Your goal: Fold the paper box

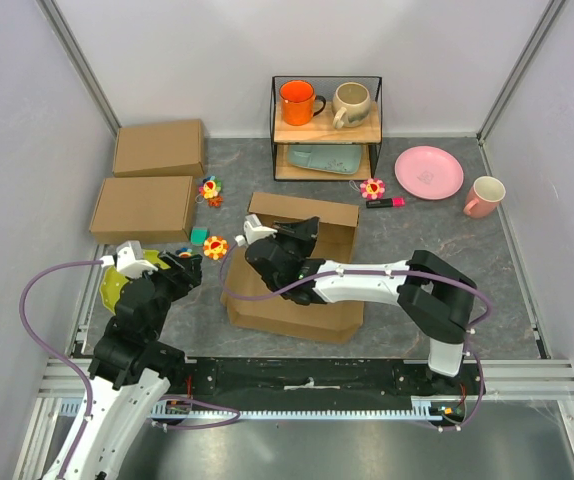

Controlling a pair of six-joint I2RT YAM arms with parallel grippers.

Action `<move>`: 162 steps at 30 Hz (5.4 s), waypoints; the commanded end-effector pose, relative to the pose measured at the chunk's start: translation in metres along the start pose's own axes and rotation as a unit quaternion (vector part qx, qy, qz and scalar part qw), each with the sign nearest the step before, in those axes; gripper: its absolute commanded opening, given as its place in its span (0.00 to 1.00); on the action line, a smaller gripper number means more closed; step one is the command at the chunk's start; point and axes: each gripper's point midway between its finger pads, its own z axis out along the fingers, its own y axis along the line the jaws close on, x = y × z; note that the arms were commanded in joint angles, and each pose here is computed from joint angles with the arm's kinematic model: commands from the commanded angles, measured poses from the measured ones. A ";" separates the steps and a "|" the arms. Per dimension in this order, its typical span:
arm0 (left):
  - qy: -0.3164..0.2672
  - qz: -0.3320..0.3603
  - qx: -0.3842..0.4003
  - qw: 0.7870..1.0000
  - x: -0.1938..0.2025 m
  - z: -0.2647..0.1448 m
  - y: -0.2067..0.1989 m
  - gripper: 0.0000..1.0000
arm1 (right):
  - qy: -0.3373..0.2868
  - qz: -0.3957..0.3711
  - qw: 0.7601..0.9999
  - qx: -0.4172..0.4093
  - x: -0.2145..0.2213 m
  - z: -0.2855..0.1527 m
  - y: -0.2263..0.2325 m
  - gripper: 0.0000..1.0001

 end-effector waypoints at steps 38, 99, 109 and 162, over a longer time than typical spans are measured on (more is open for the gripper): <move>-0.093 -0.035 0.081 0.992 -0.074 -0.027 -0.053 0.72 | 0.177 0.783 0.470 -0.367 0.114 -0.020 -0.068 0.00; 0.047 -0.029 0.089 0.994 0.018 0.008 -0.039 0.68 | 0.286 0.304 0.890 -0.186 0.163 0.047 -0.025 0.49; 0.048 -0.026 0.089 0.995 0.015 0.008 -0.040 0.68 | 0.299 0.320 0.871 -0.224 0.174 0.048 -0.006 0.13; -0.048 -0.032 0.026 0.998 -0.041 0.001 -0.031 0.69 | 0.254 0.940 0.223 -0.037 0.256 -0.033 0.030 0.00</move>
